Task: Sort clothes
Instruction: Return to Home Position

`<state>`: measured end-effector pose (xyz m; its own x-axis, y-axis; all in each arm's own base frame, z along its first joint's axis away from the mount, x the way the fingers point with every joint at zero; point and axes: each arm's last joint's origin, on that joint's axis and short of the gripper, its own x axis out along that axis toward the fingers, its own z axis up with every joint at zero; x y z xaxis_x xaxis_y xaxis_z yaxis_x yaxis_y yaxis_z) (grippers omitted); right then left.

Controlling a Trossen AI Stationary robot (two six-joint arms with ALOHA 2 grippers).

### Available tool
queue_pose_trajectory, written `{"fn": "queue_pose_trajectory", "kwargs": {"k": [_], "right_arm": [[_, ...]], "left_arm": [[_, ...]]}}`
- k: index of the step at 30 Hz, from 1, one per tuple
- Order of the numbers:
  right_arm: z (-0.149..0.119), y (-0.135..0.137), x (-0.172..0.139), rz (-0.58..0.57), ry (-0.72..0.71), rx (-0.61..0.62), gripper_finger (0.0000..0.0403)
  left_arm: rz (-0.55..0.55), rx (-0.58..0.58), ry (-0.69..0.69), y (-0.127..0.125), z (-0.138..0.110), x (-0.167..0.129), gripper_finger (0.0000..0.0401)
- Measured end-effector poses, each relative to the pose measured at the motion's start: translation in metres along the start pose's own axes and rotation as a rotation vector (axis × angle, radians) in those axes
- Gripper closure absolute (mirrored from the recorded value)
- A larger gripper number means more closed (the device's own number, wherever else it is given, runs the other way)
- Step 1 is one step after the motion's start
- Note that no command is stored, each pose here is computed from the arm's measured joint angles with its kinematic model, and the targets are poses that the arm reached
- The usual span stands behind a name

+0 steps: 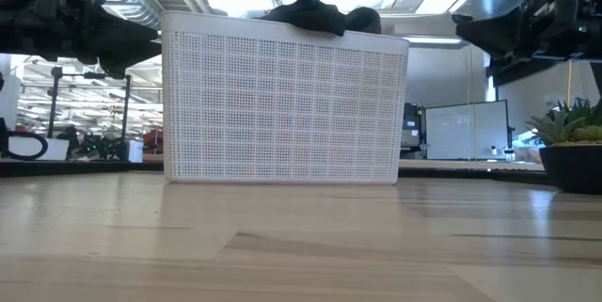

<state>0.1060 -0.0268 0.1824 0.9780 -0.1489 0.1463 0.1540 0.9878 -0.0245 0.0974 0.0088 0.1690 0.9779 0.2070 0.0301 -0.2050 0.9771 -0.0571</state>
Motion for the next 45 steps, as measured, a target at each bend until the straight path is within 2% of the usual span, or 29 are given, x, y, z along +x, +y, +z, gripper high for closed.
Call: {"fn": "queue_pose_trajectory", "kwargs": {"k": [7, 11, 15, 20, 34, 37, 45], "right_arm": [[-0.004, 0.0, 0.0, -0.006, 0.042, 0.006, 0.0385], [-0.013, 0.0, -0.001, -0.006, 0.134, 0.018, 0.0397], [-0.017, 0.001, -0.001, 0.021, 0.171, 0.026, 0.0386], [-0.017, 0.003, -0.002, 0.089, 0.172, 0.031, 0.0383], [-0.008, 0.002, -0.013, 0.026, 0.072, 0.01, 0.0389], [-0.012, 0.002, -0.014, 0.018, 0.112, 0.015, 0.039], [-0.011, 0.002, -0.014, 0.021, 0.102, 0.014, 0.039]], "left_arm": [[0.0, 0.0, 0.0, 0.0, 0.0, 0.0, 0.0217], [0.0, 0.0, 0.0, 0.0, 0.0, 0.0, 0.0217], [0.0, 0.0, 0.0, 0.0, 0.0, 0.0, 0.0217], [0.0, 0.0, 0.0, 0.0, 0.0, 0.0, 0.0217], [0.0, 0.0, 0.0, 0.0, 0.0, 0.0, 0.0217], [0.0, 0.0, 0.001, 0.0, 0.0, 0.0, 0.0217], [0.0, 0.0, 0.001, 0.0, 0.0, 0.0, 0.0217]]}}
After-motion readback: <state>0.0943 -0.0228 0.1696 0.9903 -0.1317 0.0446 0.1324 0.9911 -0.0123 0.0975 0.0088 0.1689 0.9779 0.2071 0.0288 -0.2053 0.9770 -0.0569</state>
